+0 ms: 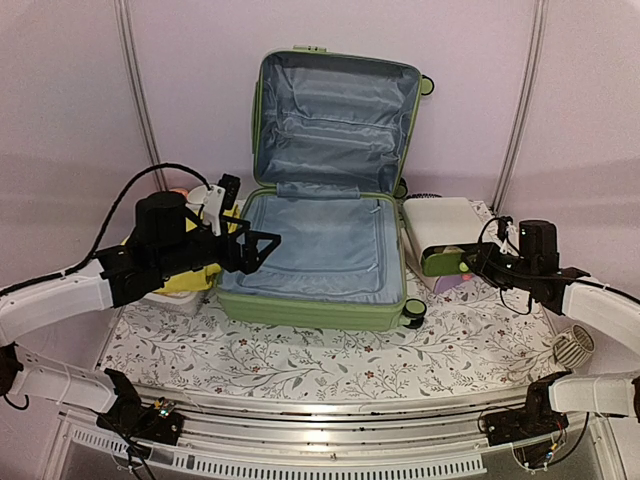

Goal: Open, take out, and arrange the luggage
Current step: Close the drawer in the storage box.

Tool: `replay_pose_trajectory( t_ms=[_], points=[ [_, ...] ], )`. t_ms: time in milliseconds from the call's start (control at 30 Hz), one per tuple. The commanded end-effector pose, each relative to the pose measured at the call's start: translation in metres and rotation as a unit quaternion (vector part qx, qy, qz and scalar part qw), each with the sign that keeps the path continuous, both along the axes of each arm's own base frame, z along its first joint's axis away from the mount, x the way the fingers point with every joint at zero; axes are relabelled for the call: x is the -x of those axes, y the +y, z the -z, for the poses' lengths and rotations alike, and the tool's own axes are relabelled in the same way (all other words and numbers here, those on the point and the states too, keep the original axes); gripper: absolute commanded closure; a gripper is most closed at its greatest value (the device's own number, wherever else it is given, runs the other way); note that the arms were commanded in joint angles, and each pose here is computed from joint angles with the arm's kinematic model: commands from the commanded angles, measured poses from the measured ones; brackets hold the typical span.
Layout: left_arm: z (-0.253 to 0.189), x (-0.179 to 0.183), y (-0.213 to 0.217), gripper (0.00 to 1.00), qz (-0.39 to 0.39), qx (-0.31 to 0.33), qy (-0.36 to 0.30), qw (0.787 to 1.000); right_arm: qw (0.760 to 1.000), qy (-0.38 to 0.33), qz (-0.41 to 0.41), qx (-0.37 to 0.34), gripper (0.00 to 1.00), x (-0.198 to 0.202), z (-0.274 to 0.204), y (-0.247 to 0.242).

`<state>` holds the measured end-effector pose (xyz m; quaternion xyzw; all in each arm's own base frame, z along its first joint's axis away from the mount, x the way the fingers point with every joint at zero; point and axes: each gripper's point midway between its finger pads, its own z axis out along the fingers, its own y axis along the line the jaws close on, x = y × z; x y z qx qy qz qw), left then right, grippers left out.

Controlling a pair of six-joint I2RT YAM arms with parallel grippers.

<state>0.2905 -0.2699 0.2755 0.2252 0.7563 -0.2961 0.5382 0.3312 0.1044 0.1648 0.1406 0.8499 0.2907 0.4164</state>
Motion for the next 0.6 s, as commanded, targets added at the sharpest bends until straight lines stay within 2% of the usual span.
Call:
replay_pose_trajectory(
  t_ms=[0,567],
  points=[
    [-0.0089,-0.0021,0.006,0.02,-0.01,0.007,-0.012,1.0,1.0,0.003,0.006,0.011,0.63,0.0014,0.0044,-0.0048],
    [-0.0061,-0.0029,0.0056,0.02,-0.011,0.006,-0.013,1.0,1.0,0.007,0.012,0.021,0.59,0.0041,0.0118,-0.0089]
  ],
)
